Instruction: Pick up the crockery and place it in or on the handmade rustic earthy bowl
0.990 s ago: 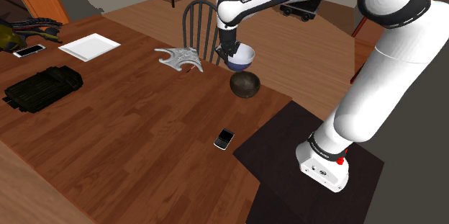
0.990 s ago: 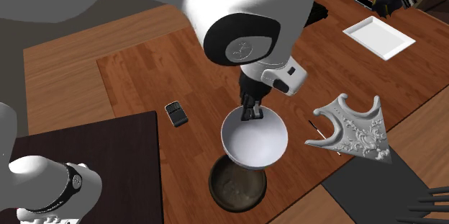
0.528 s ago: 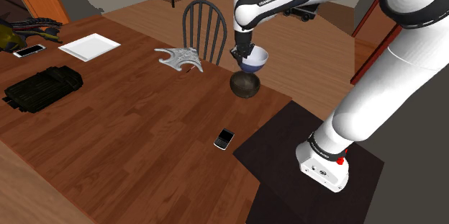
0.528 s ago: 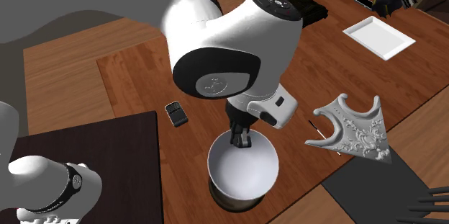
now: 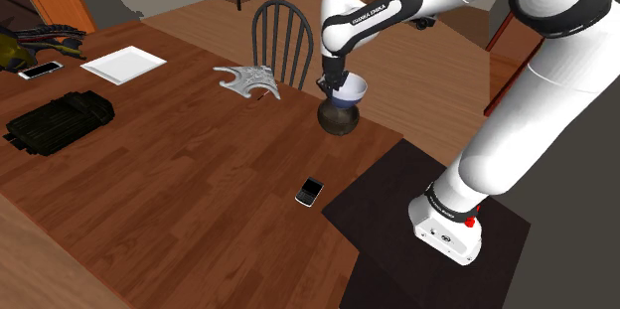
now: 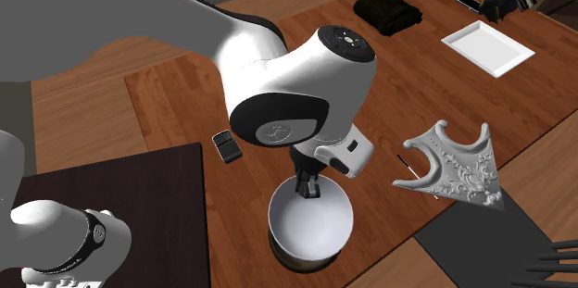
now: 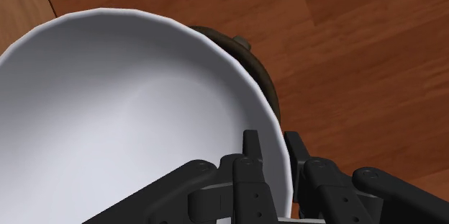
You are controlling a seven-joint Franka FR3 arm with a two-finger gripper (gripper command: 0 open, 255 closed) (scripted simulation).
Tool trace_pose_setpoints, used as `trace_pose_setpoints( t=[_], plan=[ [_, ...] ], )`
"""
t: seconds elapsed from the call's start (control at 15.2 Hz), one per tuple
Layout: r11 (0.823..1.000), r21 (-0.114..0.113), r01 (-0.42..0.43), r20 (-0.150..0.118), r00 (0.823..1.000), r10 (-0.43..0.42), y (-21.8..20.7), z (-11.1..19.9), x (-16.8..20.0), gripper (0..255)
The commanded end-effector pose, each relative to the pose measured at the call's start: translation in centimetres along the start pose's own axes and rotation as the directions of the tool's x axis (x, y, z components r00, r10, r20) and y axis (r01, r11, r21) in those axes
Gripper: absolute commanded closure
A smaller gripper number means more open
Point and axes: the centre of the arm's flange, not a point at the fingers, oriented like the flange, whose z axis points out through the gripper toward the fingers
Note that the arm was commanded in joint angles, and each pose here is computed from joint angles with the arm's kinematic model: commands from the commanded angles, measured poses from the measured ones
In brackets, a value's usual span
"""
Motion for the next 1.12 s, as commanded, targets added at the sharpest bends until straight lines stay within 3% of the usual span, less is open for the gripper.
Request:
trace_pose_setpoints(
  t=[0.0,0.33,0.86,0.92,1.06],
  plan=[
    [1.000,0.000,0.000,-0.001,1.000,0.000,0.0,1.1,0.2,255],
    [1.000,0.000,0.000,-0.001,1.000,0.000,-0.2,3.7,0.5,255],
    [1.000,0.000,0.000,-0.001,1.000,0.000,-0.2,3.7,0.5,255],
    [1.000,0.000,0.000,-0.001,1.000,0.000,-0.2,3.7,0.5,0],
    [1.000,0.000,0.000,-0.001,1.000,0.000,-0.2,3.7,0.5,0]
  ],
)
